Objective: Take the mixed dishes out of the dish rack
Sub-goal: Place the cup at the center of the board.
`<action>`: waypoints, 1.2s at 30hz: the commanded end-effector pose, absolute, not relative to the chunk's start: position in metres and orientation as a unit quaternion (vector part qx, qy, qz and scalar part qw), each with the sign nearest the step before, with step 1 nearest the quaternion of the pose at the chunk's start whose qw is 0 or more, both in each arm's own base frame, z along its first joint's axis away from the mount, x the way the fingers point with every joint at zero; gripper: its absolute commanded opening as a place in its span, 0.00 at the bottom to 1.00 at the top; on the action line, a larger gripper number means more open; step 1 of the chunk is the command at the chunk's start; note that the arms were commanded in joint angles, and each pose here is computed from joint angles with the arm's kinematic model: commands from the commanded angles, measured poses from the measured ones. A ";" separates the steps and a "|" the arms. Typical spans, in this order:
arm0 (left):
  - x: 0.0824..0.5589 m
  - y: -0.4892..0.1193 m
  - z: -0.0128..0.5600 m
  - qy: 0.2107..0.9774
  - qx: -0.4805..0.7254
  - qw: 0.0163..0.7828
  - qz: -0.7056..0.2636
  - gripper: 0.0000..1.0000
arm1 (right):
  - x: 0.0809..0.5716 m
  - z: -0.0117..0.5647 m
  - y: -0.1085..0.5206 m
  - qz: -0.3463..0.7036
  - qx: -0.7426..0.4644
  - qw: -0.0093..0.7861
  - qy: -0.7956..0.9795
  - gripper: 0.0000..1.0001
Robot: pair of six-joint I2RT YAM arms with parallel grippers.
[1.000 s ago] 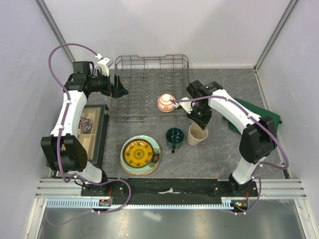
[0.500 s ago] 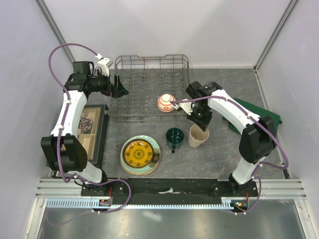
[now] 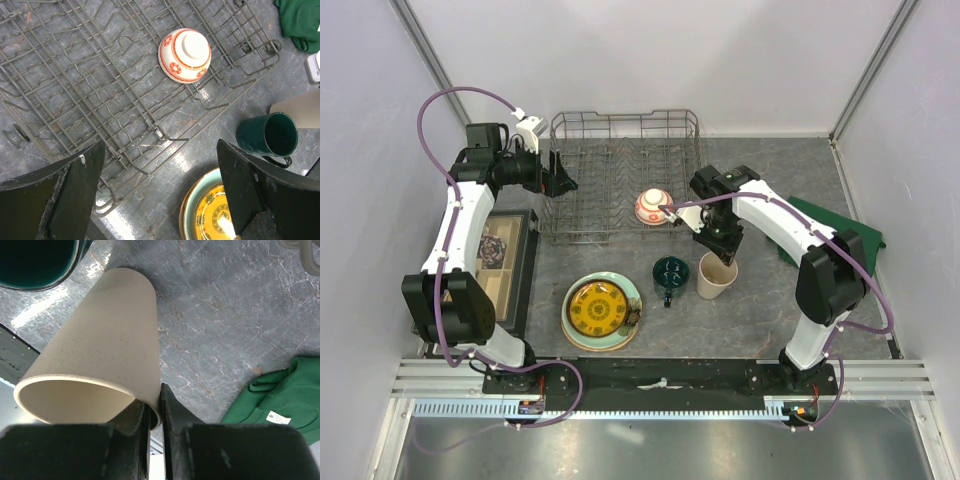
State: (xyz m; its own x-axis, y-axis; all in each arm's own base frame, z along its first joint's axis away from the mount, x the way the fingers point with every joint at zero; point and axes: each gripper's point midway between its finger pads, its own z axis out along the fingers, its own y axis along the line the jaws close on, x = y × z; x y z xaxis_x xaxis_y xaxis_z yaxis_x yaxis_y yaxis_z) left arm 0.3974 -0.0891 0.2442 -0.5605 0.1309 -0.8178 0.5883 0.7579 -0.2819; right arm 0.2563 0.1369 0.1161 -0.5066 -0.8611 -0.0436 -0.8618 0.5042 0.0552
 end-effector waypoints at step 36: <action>0.395 -0.087 0.239 0.833 0.241 0.422 -0.264 0.99 | 0.303 0.184 0.161 0.023 -0.492 0.127 0.861 0.66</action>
State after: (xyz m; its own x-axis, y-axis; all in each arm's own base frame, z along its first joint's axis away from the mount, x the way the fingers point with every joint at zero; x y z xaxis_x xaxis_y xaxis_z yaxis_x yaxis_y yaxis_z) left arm 0.3963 -0.0890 0.2403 -0.5556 0.1466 -0.8184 0.5989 0.7534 -0.2716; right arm 0.2928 0.1536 0.1605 -0.4988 -0.8479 -0.1797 -0.8560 0.5144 -0.0511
